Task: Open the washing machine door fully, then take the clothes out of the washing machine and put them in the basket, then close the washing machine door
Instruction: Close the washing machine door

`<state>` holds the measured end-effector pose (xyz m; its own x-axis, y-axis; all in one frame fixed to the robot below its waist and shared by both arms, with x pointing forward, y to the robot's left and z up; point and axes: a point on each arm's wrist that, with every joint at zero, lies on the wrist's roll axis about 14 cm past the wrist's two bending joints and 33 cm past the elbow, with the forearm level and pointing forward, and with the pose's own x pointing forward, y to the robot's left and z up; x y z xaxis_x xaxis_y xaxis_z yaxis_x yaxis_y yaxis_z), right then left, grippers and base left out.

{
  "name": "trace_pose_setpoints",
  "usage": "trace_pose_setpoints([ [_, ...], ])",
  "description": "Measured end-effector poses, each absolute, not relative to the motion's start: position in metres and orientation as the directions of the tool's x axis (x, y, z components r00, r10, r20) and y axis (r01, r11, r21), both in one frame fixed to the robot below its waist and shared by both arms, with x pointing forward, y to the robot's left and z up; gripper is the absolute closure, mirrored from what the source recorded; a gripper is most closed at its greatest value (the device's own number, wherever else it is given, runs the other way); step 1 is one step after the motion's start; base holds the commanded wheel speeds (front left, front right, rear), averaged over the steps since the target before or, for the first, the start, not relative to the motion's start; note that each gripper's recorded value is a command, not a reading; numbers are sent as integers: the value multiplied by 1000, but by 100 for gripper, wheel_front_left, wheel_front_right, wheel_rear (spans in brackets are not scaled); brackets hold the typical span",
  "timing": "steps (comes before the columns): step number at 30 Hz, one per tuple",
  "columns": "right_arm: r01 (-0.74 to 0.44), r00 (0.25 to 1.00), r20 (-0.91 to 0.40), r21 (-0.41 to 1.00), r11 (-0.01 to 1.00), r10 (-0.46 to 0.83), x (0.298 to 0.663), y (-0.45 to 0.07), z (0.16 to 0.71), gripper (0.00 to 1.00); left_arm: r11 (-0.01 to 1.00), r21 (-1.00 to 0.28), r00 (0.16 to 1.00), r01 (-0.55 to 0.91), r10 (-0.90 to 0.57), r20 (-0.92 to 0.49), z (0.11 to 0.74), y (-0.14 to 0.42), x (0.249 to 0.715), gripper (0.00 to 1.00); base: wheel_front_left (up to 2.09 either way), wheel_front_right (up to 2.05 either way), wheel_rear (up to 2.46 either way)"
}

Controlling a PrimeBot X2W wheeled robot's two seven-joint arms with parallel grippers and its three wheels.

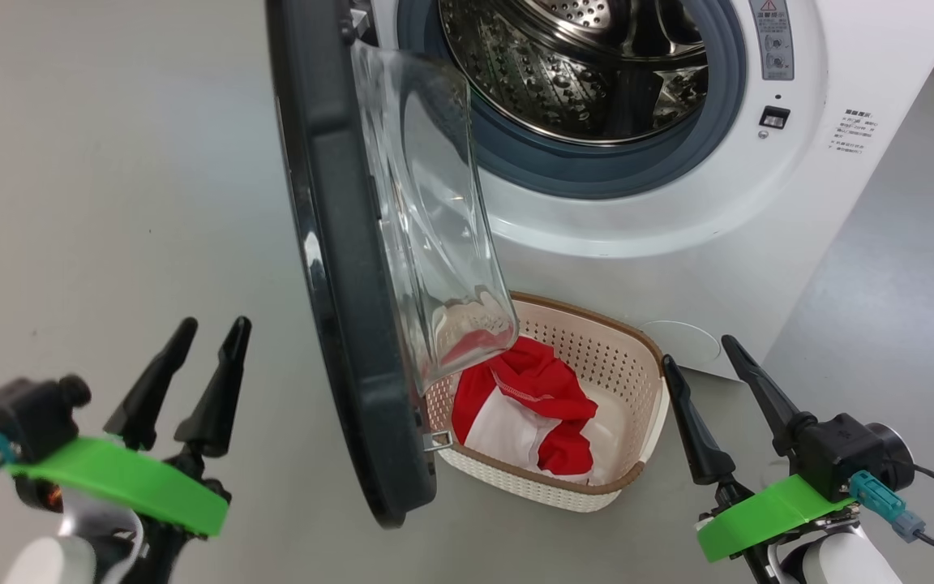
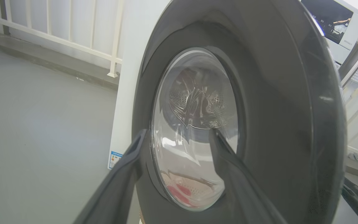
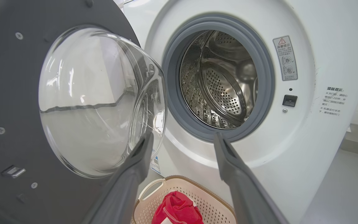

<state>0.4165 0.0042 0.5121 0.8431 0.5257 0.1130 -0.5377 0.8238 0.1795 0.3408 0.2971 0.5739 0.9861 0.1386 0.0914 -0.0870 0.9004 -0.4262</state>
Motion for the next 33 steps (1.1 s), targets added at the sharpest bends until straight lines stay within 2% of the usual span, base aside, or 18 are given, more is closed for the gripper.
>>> trace_pose_setpoints([
  [6, -536, 844, 112, 179, 825, 524, 416, 3, 512, 0, 968, -233, 967, -89, 141, 214, 578, 291, 335, 0, 0, 0, 0],
  [10, -531, 847, 111, 179, 828, 520, 416, 1, 511, 0, 980, -150, 965, -131, 160, 208, 568, 295, 331, 0, 0, 0, 0],
  [21, -519, 854, 100, 184, 835, 510, 416, -3, 507, 0, 964, -124, 951, -233, 253, 177, 553, 303, 327, 0, 0, 0, 0],
  [33, -514, 858, 113, 187, 837, 502, 415, -6, 513, 0, 954, -137, 943, -268, 289, 166, 543, 298, 316, 0, 0, 0, 0],
])
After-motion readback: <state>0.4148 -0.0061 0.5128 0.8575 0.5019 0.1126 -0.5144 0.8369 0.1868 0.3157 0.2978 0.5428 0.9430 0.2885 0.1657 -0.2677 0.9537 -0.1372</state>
